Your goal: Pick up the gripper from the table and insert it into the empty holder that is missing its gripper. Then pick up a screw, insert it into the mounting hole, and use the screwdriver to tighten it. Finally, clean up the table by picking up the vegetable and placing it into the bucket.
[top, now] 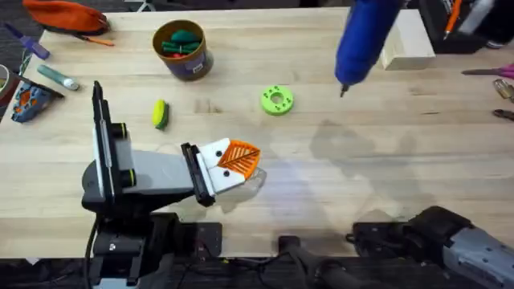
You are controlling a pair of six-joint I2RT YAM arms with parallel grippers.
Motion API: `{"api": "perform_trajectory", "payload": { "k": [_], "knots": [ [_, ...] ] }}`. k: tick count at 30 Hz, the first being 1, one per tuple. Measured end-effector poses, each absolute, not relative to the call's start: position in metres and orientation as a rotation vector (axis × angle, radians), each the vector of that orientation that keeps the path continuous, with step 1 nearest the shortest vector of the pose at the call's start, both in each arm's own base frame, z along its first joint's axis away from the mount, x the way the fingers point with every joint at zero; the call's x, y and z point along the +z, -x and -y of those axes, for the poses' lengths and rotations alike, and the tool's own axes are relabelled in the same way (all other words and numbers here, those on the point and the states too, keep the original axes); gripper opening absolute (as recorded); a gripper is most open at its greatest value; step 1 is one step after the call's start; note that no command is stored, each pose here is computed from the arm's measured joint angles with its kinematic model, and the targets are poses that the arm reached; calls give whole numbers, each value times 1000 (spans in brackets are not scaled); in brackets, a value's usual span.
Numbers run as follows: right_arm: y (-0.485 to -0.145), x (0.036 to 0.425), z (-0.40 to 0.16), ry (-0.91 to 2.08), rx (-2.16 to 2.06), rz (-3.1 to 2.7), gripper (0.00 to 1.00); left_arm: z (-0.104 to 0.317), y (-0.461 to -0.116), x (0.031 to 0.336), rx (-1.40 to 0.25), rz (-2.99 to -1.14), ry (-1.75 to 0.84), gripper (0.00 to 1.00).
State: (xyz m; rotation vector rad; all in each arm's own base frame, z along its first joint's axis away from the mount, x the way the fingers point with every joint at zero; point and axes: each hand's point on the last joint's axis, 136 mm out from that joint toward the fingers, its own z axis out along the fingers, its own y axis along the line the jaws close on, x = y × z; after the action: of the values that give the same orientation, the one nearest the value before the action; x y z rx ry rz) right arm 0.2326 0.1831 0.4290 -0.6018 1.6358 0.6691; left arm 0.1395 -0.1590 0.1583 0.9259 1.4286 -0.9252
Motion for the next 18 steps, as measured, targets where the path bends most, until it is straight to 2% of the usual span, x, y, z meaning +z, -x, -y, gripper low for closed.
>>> {"api": "perform_trajectory", "payload": {
  "k": [9, 12, 18],
  "knots": [
    [-198, 474, -213, 785, 888, -1362, 23, 159, -139, 158, -925, -1429, -926, 16],
    [-194, 473, -219, 813, 928, -1296, 23, 159, -139, 158, -925, -1429, -926, 16],
    [-197, 446, -235, 853, 1012, -1176, 23, 159, -139, 158, -925, -1429, -926, 16]
  ]
}}
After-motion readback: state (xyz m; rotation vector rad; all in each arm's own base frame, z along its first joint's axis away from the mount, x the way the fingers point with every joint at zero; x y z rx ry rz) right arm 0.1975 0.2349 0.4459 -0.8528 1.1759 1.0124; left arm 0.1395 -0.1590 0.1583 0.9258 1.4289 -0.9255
